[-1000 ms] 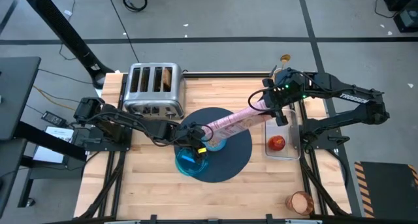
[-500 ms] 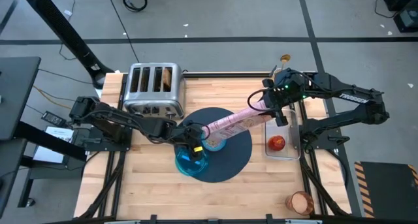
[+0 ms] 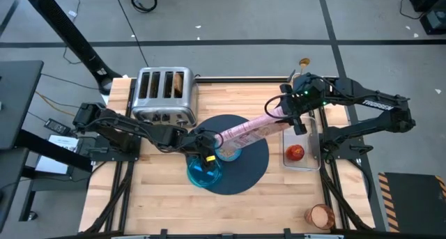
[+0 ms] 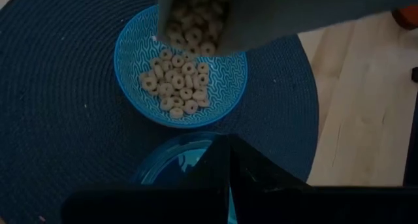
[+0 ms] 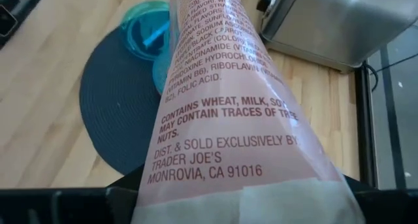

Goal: Arrange a breakfast setting
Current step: Pour the cereals from the pink cereal box into the blue bowl

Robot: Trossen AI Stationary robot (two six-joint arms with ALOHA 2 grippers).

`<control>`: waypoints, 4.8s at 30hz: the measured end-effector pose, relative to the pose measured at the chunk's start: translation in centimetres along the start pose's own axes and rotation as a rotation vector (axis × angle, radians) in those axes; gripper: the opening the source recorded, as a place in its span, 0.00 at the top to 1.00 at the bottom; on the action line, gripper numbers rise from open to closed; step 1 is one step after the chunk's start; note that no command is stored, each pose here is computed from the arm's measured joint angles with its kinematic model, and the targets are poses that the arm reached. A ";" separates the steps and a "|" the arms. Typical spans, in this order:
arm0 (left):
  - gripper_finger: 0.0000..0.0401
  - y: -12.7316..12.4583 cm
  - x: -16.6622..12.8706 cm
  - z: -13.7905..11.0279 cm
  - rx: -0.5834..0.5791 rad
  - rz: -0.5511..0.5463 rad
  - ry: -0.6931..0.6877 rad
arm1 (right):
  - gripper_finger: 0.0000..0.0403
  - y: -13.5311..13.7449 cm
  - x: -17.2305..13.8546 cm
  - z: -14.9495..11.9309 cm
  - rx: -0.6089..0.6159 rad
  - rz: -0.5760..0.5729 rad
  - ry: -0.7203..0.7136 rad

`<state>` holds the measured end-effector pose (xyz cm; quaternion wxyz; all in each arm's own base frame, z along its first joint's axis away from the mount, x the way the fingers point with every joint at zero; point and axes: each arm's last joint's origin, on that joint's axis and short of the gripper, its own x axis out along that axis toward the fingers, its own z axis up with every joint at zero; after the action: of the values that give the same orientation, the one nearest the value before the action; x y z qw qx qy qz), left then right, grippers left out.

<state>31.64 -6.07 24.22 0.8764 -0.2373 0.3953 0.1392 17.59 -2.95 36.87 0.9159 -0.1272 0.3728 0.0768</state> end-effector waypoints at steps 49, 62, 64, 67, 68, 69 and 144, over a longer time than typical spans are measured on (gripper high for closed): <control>0.99 -0.1 0.0 0.1 -0.012 -0.013 -0.015 | 0.53 0.2 -0.5 -0.2 0.012 -0.008 -0.001; 0.99 -0.2 0.0 0.2 -0.017 -0.019 -0.022 | 0.53 0.3 -0.9 -0.7 0.030 -0.009 0.023; 0.99 -0.2 0.0 0.2 -0.019 -0.024 -0.027 | 0.53 0.4 -1.3 -0.9 0.045 -0.007 0.020; 0.99 -0.3 0.0 0.4 -0.021 -0.034 -0.039 | 0.53 0.6 -2.2 -1.0 0.055 -0.023 -0.012; 0.99 -0.4 0.0 0.4 -0.023 -0.038 -0.043 | 0.53 0.7 -2.4 -1.1 0.055 -0.027 -0.024; 0.99 -0.4 0.0 0.5 -0.023 -0.041 -0.047 | 0.53 0.8 -2.6 -1.1 0.054 -0.028 -0.032; 0.93 -2.0 -15.6 9.6 0.152 -0.434 -1.254 | 0.53 5.2 -9.3 -7.3 0.228 -0.218 -1.158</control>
<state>28.45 -3.62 42.19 0.9627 -0.1230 -0.2370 0.0429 4.94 -0.50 37.42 0.9806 -0.0031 -0.1962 -0.0014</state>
